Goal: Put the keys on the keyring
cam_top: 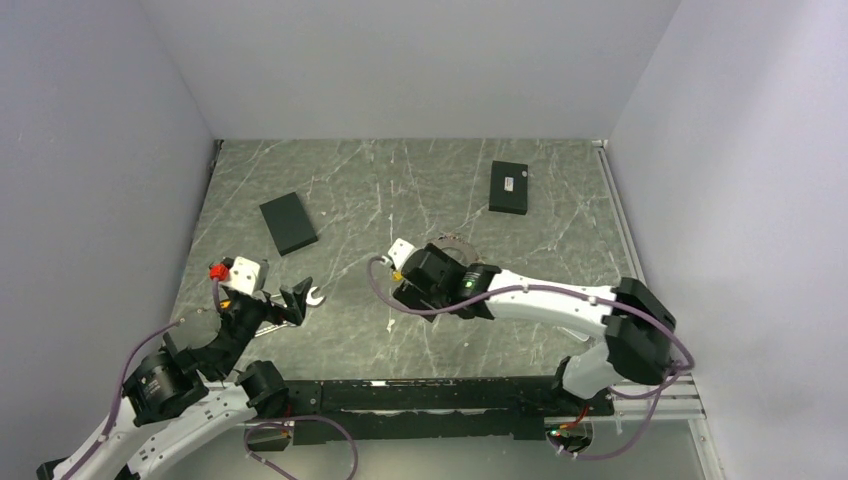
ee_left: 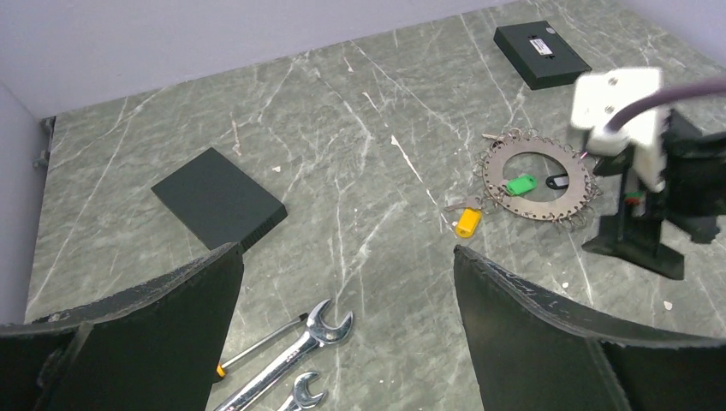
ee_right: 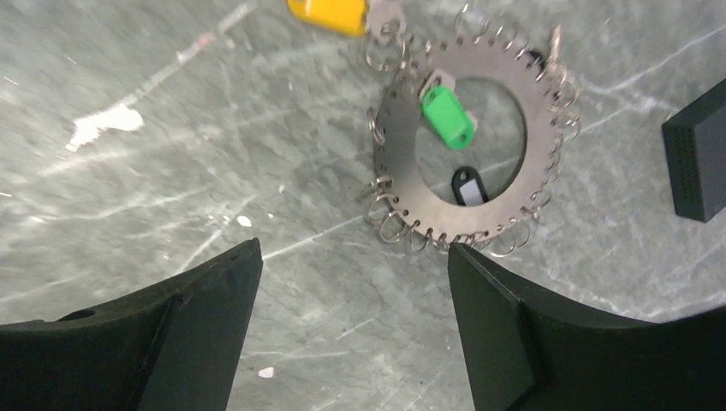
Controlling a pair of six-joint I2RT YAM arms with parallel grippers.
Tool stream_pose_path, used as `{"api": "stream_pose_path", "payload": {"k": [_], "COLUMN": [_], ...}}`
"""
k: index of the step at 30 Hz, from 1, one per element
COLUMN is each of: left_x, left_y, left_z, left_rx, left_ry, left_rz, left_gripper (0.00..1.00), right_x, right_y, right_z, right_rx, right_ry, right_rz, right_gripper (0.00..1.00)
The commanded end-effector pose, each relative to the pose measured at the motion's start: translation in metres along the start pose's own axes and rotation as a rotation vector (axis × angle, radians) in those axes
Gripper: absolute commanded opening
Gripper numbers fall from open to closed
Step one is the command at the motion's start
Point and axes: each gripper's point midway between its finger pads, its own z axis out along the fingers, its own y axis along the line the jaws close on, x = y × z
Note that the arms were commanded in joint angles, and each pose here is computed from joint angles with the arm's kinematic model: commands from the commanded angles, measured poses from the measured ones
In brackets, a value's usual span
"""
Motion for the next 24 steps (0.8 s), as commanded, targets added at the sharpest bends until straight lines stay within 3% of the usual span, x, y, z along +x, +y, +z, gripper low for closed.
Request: {"api": "stream_pose_path", "payload": {"k": [1,7,10,17,24], "left_x": [-0.015,-0.015,-0.014,-0.013,-0.009], "left_y": [0.002,0.001,0.001,0.004,0.001], "left_z": [0.000,0.001,0.002,0.003,0.009], "left_rx": [-0.015,-0.012,-0.016,-0.038,-0.035], "left_ry": [-0.040,-0.036,-0.034,-0.029,-0.006], "left_rz": [-0.029,-0.027,-0.026,-0.032,-0.003], "left_gripper": [0.97,0.98,0.99,1.00,0.99], "right_x": [-0.055,-0.102,-0.105,-0.087,-0.085], "right_y": [-0.008,-0.057,-0.075,-0.116,-0.122], "right_z": [-0.034,-0.111,-0.143,-0.178,-0.182], "right_rx": [-0.041,0.061,0.091,0.225,0.240], "right_ry": [-0.253,-0.646,-0.831,-0.966,-0.991], "right_rz": [0.109,0.300,0.374,0.632,0.705], "right_gripper": [0.84,0.85,0.93,0.99,1.00]}}
